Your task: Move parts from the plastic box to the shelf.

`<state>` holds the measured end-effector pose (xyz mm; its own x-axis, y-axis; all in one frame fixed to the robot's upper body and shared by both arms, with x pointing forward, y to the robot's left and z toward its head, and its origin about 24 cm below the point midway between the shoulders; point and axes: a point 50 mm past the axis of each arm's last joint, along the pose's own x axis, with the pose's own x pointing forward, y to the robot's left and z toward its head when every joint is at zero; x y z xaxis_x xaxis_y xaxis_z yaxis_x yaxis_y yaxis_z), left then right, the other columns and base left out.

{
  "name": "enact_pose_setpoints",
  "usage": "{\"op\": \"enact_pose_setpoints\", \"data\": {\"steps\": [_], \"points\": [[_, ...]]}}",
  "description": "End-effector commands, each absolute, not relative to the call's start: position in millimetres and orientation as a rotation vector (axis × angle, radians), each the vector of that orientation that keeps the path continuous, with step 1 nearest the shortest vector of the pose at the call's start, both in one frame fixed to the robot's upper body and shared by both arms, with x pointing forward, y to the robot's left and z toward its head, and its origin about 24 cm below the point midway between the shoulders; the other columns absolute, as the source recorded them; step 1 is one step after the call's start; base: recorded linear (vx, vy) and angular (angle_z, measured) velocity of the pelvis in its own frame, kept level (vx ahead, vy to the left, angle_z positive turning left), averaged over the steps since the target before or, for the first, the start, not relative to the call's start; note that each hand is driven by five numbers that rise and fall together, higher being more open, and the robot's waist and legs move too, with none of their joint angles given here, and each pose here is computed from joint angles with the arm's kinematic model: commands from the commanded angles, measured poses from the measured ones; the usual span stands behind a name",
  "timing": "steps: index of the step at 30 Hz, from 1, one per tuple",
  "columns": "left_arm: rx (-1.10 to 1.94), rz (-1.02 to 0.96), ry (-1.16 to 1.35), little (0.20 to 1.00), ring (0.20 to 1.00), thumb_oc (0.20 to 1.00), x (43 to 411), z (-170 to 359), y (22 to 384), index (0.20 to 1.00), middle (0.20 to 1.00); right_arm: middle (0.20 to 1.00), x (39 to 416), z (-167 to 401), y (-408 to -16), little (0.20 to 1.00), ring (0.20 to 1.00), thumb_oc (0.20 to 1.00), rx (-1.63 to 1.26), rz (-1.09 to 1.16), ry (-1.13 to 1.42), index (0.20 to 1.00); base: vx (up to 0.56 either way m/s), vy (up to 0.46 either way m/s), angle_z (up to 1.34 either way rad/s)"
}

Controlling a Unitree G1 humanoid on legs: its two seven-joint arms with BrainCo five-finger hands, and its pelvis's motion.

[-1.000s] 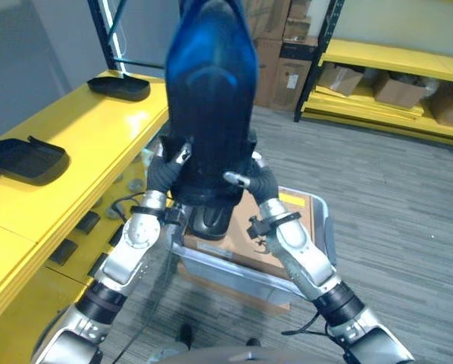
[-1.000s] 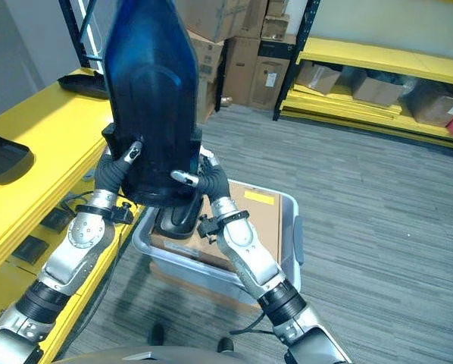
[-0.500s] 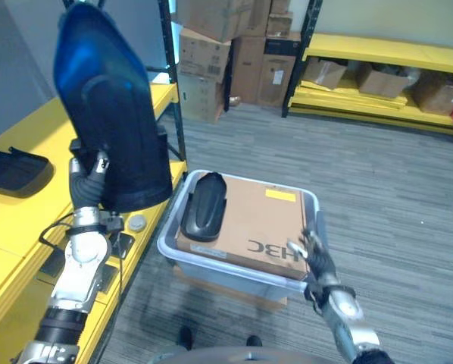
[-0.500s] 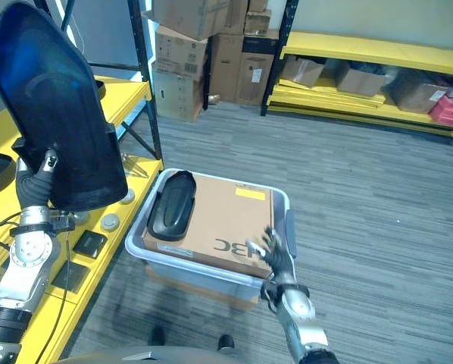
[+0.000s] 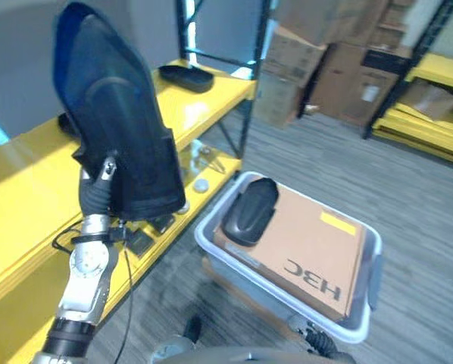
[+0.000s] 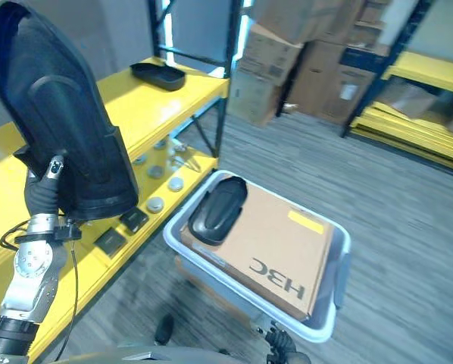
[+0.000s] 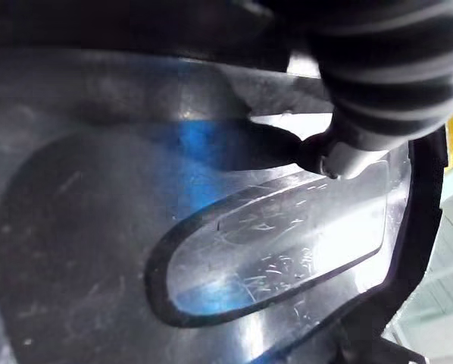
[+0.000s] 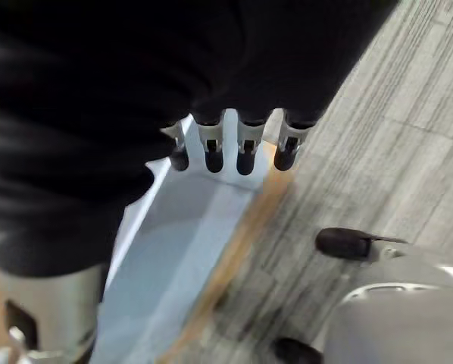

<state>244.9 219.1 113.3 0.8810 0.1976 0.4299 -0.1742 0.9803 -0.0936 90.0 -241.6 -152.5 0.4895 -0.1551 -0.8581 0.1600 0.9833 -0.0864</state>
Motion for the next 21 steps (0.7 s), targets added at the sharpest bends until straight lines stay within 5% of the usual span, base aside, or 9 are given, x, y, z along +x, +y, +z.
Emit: {"op": "enact_pose_setpoints", "data": {"steps": [1, 5, 11, 21], "points": [[-0.096, 0.262, -0.697, 0.2, 0.2, 0.2, 250.4, 165.6, 229.0, 0.2, 0.2, 1.0, 118.9, -148.5, -235.3, 1.0, 1.0, 1.0, 0.019, -0.137, 1.006, 1.0, -0.1, -0.05, 0.46], [-0.15, 0.222, -0.604, 0.2, 0.2, 0.2, 247.9, 155.5, 230.7, 0.2, 0.2, 1.0, 115.9, -152.2, -231.8, 1.0, 1.0, 1.0, -0.076, -0.058, 1.086, 1.0, -0.07, -0.051, 0.64], [-0.209, 0.091, -0.566, 0.2, 0.2, 0.2, 251.7, 140.1, 212.6, 0.2, 0.2, 1.0, 99.1, -156.1, -243.7, 1.0, 1.0, 1.0, -0.137, -0.033, 1.227, 1.0, -0.1, 0.142, 1.81], [-0.127, -0.167, -0.56, 0.2, 0.2, 0.2, 249.0, 153.5, 190.9, 0.2, 0.2, 1.0, 99.1, -151.0, -266.8, 1.0, 1.0, 1.0, -0.084, -0.23, 1.247, 1.0, 0.09, 0.245, 0.72]]}}
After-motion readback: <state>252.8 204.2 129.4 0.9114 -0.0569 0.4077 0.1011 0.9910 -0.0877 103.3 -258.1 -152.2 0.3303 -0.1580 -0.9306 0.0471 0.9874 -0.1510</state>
